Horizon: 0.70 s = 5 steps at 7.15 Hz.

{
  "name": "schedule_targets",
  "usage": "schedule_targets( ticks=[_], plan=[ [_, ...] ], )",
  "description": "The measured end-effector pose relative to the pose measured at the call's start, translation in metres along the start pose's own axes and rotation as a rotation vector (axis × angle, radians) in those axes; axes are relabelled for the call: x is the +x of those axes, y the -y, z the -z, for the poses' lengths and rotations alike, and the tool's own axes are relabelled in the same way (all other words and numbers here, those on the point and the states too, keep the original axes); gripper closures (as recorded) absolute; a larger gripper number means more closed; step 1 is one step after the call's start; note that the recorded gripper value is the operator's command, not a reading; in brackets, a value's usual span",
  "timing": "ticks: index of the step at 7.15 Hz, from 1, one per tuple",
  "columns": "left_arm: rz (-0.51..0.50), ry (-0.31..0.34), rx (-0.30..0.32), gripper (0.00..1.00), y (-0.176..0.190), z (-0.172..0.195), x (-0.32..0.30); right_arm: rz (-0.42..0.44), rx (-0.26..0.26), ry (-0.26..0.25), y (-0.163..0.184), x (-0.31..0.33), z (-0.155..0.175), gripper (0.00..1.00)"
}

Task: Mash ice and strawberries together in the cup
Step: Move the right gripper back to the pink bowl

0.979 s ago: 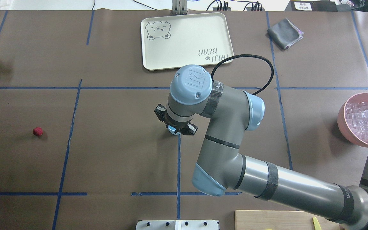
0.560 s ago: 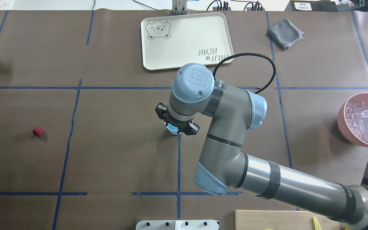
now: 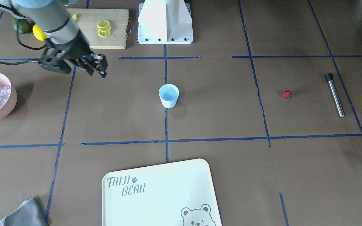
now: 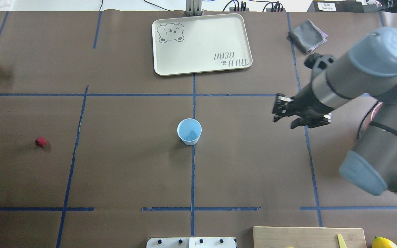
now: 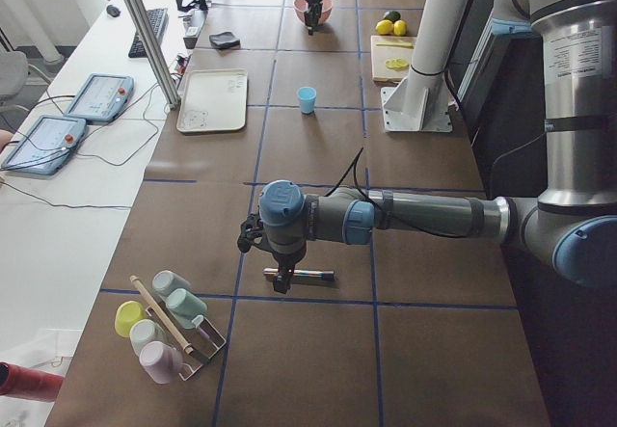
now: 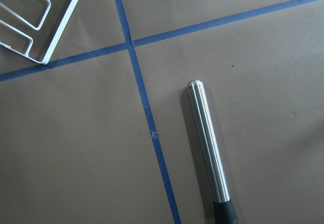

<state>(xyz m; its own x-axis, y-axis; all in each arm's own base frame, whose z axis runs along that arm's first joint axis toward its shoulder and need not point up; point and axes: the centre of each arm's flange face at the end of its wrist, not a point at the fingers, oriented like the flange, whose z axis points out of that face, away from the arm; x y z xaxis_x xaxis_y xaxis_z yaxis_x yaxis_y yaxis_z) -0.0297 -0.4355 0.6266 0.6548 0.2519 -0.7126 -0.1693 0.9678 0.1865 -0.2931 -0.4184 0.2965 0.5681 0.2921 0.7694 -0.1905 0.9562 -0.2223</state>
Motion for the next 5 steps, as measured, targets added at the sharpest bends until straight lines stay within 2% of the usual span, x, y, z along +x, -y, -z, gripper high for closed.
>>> schedule_targets(
  ticks=[1,2,3,4,5],
  plan=[
    [0.003,-0.001,-0.003,0.00,-0.002,-0.001,-0.001,0.091,-0.002,-0.047,0.017,0.073,0.014,0.27],
    [0.005,-0.002,-0.004,0.00,-0.004,-0.002,-0.001,0.184,-0.015,-0.103,0.032,0.140,0.018,0.02],
    [0.006,-0.003,-0.006,0.00,-0.006,-0.003,-0.002,0.232,-0.034,-0.151,0.044,0.188,0.013,0.01],
    [0.006,-0.004,-0.007,0.00,-0.007,-0.003,-0.002,0.243,-0.043,-0.180,0.056,0.223,0.006,0.00],
    [0.006,-0.004,-0.007,0.00,-0.007,-0.003,-0.002,0.264,-0.041,-0.188,0.068,0.249,-0.004,0.00]
  ],
)
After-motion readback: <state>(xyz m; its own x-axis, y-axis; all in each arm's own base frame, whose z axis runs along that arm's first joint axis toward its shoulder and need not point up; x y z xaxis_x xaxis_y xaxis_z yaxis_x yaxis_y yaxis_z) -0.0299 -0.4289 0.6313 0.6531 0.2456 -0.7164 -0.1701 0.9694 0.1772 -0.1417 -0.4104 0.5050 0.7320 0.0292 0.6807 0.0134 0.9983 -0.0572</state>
